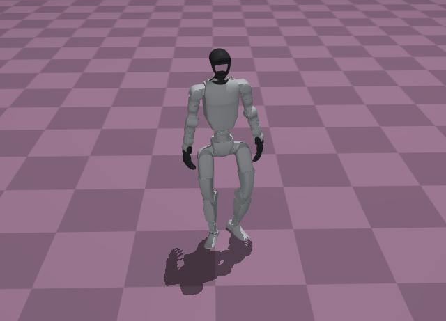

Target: Walk run

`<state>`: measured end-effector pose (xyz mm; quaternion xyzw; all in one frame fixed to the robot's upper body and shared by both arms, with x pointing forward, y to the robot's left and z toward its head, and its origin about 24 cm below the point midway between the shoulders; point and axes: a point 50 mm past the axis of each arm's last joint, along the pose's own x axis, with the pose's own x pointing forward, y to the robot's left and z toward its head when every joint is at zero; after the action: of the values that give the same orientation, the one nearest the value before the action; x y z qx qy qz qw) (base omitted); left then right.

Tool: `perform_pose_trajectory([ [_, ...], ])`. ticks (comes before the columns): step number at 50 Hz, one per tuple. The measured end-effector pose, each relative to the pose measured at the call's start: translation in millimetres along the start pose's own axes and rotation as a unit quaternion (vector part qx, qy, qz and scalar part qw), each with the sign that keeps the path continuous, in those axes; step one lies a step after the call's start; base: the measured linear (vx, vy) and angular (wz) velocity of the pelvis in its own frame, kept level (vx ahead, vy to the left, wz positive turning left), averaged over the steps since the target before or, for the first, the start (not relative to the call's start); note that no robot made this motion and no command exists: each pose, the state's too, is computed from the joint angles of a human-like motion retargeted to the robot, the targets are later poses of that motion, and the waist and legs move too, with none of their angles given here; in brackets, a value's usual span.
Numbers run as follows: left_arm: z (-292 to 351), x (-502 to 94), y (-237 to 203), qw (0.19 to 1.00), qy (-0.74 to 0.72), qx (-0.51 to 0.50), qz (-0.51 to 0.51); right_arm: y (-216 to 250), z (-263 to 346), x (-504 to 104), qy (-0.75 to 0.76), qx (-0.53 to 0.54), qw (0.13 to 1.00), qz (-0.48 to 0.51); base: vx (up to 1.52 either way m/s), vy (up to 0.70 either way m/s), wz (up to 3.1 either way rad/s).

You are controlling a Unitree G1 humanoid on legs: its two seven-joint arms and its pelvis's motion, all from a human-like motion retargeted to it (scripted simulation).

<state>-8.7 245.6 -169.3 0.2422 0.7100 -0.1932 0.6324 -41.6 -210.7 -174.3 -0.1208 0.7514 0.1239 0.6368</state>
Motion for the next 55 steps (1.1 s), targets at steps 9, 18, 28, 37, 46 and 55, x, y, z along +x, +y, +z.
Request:
perform_pose_trajectory([
  [9,-10,3,-29,0.996,0.041,-0.050,-0.055,-1,6,0,-0.005,-0.047,0.999,0.002,0.14,-0.01,-0.75],
  [18,27,1,-4,0.999,-0.044,0.014,0.003,13,3,2,-0.012,-0.024,1.000,0.007,0.16,-0.05,-0.25],
  [28,8,4,-25,0.994,-0.029,-0.109,0.011,8,28,0,-0.033,-0.004,0.999,-0.007,0.15,-0.07,0.03],
  [37,-31,2,-52,0.995,0.063,-0.056,-0.049,-26,77,-12,-0.108,0.088,0.990,-0.026,0.20,0.06,0.10],
  [46,-38,0,-51,0.991,0.090,-0.065,-0.078,-51,150,-39,-0.239,0.090,0.965,-0.057,0.37,0.05,0.04],
  [55,-37,1,-60,0.988,0.087,-0.078,-0.098,-36,137,-33,-0.246,-0.021,0.969,-0.014,0.76,0.16,-0.20],
])
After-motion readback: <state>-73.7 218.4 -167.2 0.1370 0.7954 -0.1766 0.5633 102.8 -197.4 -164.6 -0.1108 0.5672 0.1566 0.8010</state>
